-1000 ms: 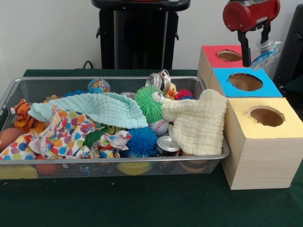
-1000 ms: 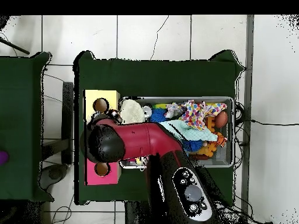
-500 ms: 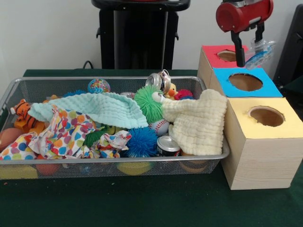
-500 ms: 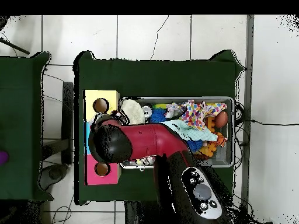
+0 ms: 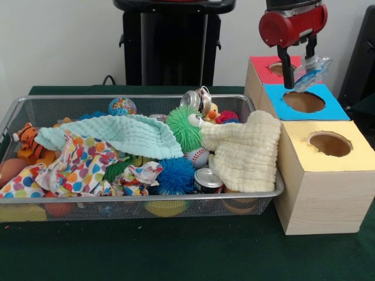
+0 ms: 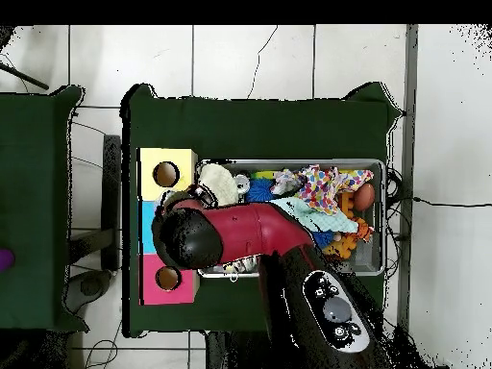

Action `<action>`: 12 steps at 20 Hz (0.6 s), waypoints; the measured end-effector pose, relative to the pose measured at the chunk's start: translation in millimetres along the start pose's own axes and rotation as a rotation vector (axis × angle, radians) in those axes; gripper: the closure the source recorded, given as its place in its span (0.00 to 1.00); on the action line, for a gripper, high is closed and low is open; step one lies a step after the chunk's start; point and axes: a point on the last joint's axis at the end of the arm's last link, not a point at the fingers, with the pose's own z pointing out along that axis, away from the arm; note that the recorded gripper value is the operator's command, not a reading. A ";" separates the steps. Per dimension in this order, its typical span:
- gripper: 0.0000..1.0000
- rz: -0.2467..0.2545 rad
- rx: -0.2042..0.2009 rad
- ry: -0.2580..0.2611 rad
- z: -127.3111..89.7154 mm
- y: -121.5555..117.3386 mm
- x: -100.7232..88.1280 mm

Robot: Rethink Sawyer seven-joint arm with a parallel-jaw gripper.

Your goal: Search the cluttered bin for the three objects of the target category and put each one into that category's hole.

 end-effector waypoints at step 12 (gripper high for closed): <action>0.00 -0.009 -0.008 0.001 3.5 3.5 0.1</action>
